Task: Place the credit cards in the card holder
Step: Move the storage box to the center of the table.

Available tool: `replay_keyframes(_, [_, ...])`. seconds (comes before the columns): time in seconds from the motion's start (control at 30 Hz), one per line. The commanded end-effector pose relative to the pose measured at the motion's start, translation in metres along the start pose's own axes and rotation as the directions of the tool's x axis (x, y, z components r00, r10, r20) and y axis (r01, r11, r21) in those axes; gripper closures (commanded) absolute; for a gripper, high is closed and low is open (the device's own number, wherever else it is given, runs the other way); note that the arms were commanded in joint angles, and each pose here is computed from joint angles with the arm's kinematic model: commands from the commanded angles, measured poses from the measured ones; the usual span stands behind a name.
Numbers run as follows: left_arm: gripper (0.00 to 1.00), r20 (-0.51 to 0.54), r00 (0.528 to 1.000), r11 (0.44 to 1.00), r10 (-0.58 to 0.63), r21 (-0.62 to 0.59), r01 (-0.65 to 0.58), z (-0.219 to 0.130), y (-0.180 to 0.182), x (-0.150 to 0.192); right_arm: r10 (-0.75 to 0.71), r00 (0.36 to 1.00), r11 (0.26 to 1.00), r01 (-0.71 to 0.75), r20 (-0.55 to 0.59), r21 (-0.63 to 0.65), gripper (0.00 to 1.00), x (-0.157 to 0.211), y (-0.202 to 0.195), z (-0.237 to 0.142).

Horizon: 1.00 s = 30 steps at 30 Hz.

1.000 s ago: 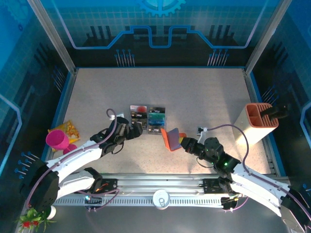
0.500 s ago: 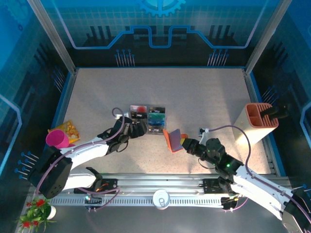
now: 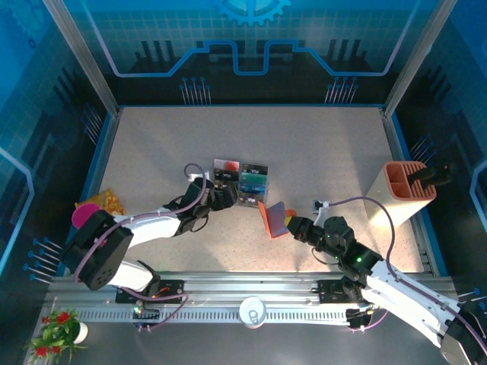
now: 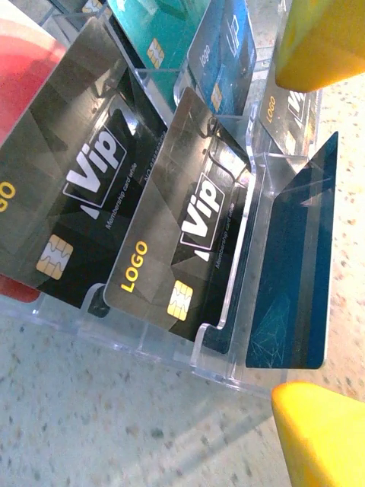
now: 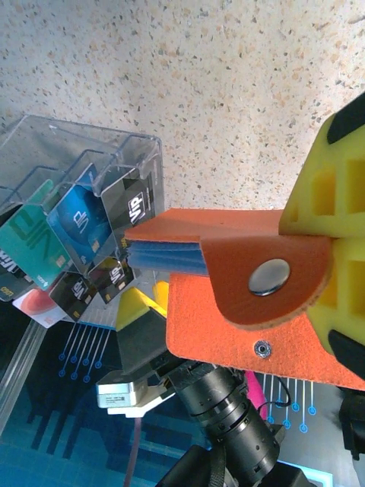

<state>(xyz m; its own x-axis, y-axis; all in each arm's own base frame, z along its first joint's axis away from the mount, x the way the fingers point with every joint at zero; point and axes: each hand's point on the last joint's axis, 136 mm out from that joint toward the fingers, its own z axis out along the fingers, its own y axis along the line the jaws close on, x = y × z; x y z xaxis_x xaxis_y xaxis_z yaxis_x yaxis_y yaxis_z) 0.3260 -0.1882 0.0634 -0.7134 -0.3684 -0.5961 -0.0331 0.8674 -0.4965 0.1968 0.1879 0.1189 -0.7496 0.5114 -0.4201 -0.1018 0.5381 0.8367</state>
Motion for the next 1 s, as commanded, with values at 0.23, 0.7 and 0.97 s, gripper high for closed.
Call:
replay_keyframes(0.23, [0.01, -0.081, 0.996, 0.997, 0.022, 0.071, -0.017, 0.016, -0.031, 0.014, -0.017, 1.000, 1.000, 0.017, 0.013, -0.015, 1.00, -0.009, 0.011, -0.001])
replay_keyframes(0.7, [0.01, -0.088, 0.994, 0.996, 0.064, 0.062, -0.058, -0.088, -0.029, -0.002, -0.056, 0.998, 0.997, 0.055, -0.010, -0.044, 1.00, 0.001, 0.027, 0.024])
replay_keyframes(0.97, [0.01, -0.155, 0.979, 0.990, 0.135, 0.067, -0.126, -0.102, -0.050, 0.013, -0.090, 0.996, 0.995, 0.090, 0.000, -0.039, 1.00, 0.013, 0.044, 0.058])
